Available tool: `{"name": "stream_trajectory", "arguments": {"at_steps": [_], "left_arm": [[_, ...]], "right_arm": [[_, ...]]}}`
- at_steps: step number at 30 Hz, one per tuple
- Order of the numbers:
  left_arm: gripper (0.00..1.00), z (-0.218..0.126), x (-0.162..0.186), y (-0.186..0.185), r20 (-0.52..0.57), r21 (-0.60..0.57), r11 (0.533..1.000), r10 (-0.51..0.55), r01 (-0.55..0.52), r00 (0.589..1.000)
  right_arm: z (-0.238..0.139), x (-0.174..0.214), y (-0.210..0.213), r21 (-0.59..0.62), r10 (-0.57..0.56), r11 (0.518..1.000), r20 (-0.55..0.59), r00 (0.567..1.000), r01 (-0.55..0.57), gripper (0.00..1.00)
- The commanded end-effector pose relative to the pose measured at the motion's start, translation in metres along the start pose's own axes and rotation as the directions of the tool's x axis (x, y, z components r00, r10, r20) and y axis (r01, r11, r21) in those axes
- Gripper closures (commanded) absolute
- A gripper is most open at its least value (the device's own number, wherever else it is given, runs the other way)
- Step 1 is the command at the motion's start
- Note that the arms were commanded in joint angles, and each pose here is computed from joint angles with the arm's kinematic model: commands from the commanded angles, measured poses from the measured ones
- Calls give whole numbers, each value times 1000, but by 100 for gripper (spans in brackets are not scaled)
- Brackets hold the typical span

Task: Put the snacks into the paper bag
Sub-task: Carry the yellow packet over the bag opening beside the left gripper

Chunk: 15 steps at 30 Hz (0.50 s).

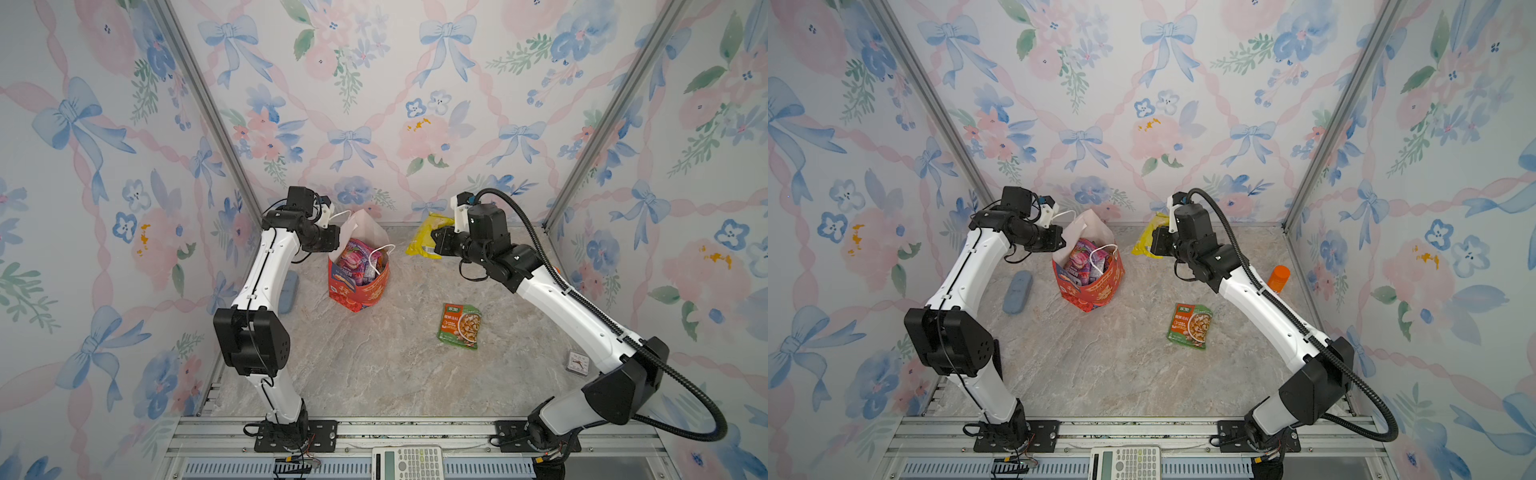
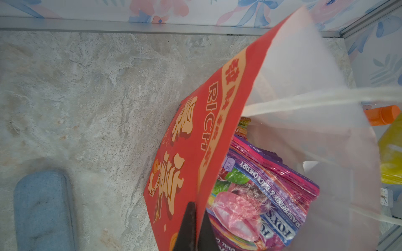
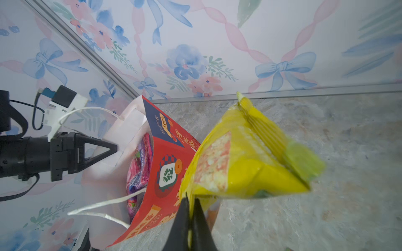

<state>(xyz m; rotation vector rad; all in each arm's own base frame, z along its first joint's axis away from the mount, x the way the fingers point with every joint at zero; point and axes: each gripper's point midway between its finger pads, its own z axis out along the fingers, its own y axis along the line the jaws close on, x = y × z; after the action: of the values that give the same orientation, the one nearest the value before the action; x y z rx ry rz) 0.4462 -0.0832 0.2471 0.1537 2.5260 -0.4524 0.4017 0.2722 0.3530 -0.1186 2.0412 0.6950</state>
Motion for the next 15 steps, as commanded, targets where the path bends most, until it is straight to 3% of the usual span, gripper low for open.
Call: {"name": "stream_trajectory", "arguments": {"at_steps": [1, 7, 15], "left_arm": [[100, -9, 10, 3, -19, -16, 1000, -19, 19, 1000], [100, -7, 10, 3, -23, -13, 1000, -21, 20, 1000], [100, -6, 11, 4, -26, -14, 1000, -21, 20, 999]], "right_arm": [[6, -12, 20, -29, -66, 997, 0, 998, 66, 92], [22, -43, 60, -111, -91, 989, 44, 995, 95, 92], [44, -34, 125, -238, -150, 960, 3, 989, 147, 92]]}}
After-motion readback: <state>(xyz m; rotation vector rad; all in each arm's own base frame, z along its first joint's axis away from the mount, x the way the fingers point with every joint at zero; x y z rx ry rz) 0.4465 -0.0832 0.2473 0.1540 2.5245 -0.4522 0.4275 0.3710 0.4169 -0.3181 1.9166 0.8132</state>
